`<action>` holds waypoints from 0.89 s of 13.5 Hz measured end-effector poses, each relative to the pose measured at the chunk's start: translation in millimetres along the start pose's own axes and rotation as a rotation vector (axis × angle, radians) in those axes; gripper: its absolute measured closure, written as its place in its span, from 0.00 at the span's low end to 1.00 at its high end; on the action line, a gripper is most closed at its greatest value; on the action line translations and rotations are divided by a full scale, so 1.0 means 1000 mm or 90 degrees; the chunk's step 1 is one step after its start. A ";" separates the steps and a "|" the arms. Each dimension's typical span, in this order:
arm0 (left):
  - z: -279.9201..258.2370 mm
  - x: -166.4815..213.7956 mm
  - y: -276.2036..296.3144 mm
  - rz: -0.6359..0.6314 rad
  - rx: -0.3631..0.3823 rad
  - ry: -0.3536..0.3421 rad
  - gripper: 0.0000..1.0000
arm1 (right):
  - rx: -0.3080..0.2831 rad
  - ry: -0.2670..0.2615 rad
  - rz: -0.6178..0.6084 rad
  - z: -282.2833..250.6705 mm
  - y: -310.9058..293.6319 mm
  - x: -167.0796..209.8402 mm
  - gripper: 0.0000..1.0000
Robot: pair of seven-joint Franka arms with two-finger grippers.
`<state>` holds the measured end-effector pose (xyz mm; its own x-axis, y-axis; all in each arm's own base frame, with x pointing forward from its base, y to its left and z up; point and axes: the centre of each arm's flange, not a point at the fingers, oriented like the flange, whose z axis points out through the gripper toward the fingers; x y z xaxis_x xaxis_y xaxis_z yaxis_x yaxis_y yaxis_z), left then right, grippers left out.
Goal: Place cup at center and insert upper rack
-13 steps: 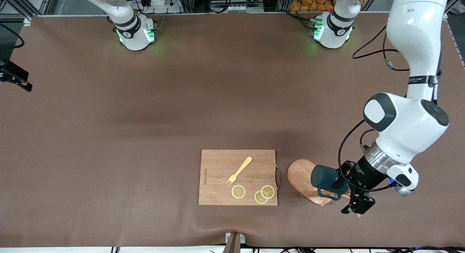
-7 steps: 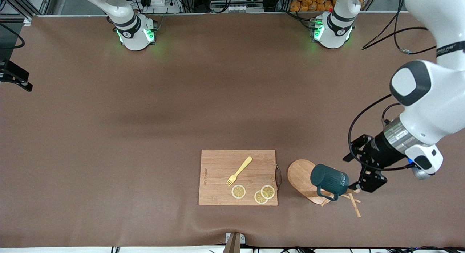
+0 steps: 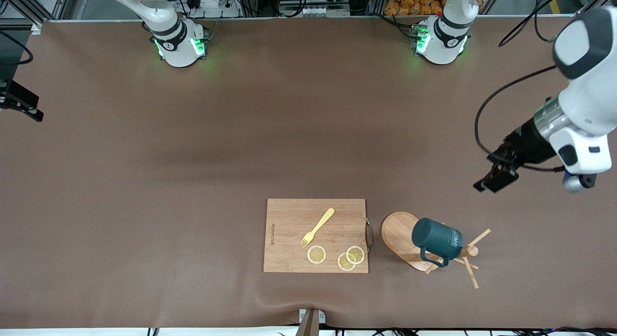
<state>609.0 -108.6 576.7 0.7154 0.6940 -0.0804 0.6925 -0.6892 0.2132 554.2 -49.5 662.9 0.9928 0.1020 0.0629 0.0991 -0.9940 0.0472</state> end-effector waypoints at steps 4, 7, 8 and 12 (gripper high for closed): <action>-0.022 -0.026 -0.028 0.183 0.096 -0.024 0.00 | 0.000 0.000 0.000 0.000 0.000 0.000 0.00; -0.032 -0.027 -0.041 0.301 0.115 -0.036 0.00 | 0.000 0.000 0.000 0.000 0.000 0.000 0.00; -0.037 -0.028 -0.047 0.354 0.133 -0.038 0.00 | 0.000 0.000 0.000 0.000 0.000 0.000 0.00; -0.064 -0.044 -0.057 0.538 0.183 -0.037 0.00 | 0.000 0.000 0.000 0.000 0.000 0.000 0.00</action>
<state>532.1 -86.4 629.9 0.9954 -0.0756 -0.0581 -0.0773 -0.9966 -0.0282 554.2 -49.5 662.9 0.9928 0.1020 0.0628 0.0992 -0.9940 0.0472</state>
